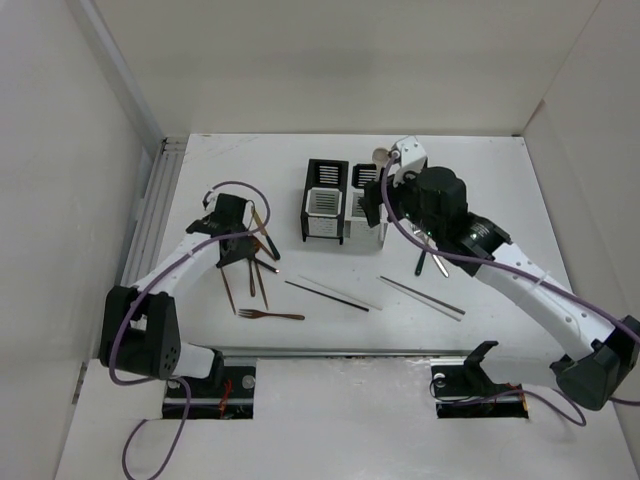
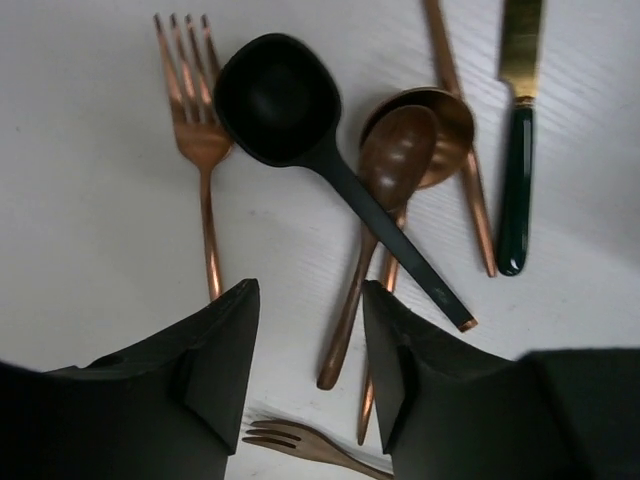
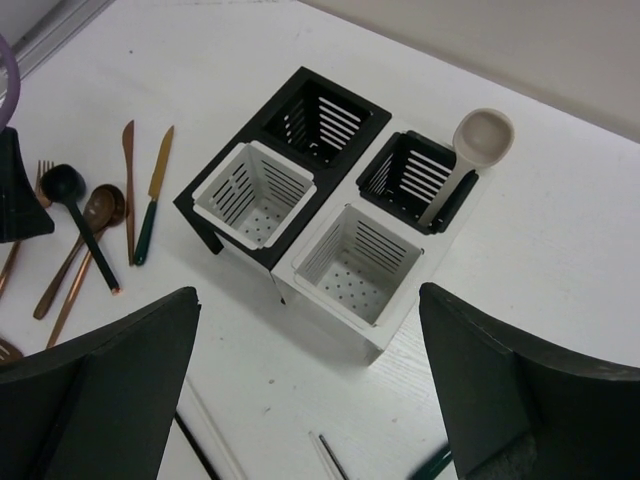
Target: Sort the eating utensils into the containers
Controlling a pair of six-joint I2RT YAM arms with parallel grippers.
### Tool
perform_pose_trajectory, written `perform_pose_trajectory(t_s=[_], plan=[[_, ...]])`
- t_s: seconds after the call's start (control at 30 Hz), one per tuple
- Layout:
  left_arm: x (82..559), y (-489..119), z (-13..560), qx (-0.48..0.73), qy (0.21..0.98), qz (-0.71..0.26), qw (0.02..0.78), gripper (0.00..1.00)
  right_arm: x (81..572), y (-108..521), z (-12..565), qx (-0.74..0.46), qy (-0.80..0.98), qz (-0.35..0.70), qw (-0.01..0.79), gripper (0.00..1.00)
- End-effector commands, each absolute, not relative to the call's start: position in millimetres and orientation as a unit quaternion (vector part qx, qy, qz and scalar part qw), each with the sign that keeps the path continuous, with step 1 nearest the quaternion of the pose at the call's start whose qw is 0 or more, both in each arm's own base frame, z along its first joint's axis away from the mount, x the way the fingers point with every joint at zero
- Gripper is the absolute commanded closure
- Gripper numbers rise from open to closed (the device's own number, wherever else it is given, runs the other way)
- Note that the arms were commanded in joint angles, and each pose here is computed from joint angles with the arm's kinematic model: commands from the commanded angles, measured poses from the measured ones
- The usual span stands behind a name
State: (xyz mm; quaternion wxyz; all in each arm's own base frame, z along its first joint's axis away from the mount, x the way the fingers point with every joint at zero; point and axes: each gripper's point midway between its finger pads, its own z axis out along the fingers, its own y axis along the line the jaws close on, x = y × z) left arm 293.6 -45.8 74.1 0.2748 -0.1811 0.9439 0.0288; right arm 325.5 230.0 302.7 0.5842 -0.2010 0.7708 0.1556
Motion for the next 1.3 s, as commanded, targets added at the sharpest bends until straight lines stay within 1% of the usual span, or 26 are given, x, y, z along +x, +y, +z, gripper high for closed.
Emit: perform_pose_trajectory(t_s=[0.0,0.07,0.2,0.27,0.33,0.4,0.6,0.63,0.67,0.77,0.8,0.9,1.03,1.07,1.13,1.17,1.23,1.27], plan=[[284.0,-27.1,68.8,-0.258,0.935,0.043,0.239,0.56,323.0,214.3,328.7,-0.186,0.772,0.134,0.593,0.04],[282.7,-18.4,68.2,-0.276,0.931,0.048,0.234,0.51,317.7,209.5,336.6,-0.187,0.766,0.134,0.6,0.04],[268.6,-10.7,45.4,-0.294,0.933,0.065,0.198,0.51,316.7,204.3,336.2,-0.174,0.753,0.135,0.62,0.04],[258.5,-3.1,29.9,-0.312,0.932,0.075,0.169,0.54,317.3,204.8,333.5,-0.174,0.753,0.135,0.62,0.04],[254.7,6.2,18.4,-0.324,0.929,0.074,0.161,0.57,320.5,205.9,342.4,-0.183,0.746,0.129,0.627,0.04],[257.0,7.8,12.4,-0.311,0.933,0.07,0.165,0.61,326.7,208.7,338.0,-0.201,0.749,0.113,0.622,0.04],[258.7,6.9,-1.1,-0.288,0.944,0.065,0.148,0.62,341.4,209.8,339.1,-0.219,0.75,0.076,0.619,0.04],[257.4,7.0,-3.6,-0.287,0.945,0.066,0.143,0.7,343.5,211.4,340.0,-0.219,0.75,0.076,0.619,0.04],[259.6,5.0,-3.7,-0.291,0.944,0.054,0.143,0.76,343.5,211.5,340.1,-0.219,0.75,0.076,0.619,0.04],[256.6,5.9,-9.3,-0.291,0.946,0.053,0.13,0.9,346.3,212.8,343.8,-0.224,0.745,0.072,0.624,0.04],[258.8,9.0,-9.1,-0.296,0.944,0.053,0.134,1.0,346.5,212.9,349.5,-0.222,0.742,0.074,0.628,0.04],[258.4,13.5,-9.2,-0.302,0.943,0.05,0.132,1.0,348.2,209.0,354.1,-0.213,0.741,0.066,0.633,0.04],[274.6,26.8,10.6,-0.306,0.938,0.059,0.153,1.0,350.4,210.3,361.5,-0.211,0.732,0.067,0.645,0.04],[289.4,33.1,26.1,-0.299,0.936,0.061,0.176,1.0,352.8,212.2,360.1,-0.211,0.732,0.067,0.645,0.04],[301.0,42.8,40.3,-0.292,0.933,0.082,0.195,1.0,356.2,213.0,364.8,-0.205,0.728,0.066,0.651,0.04],[312.5,46.8,58.5,-0.288,0.928,0.085,0.221,1.0,357.1,213.7,368.4,-0.202,0.724,0.069,0.656,0.04],[321.6,57.6,75.2,-0.279,0.923,0.101,0.245,1.0,362.4,218.0,369.1,-0.201,0.722,0.069,0.658,0.04],[329.6,70.5,88.7,-0.273,0.915,0.12,0.273,1.0,363.1,218.4,377.7,-0.197,0.715,0.073,0.666,0.04]])
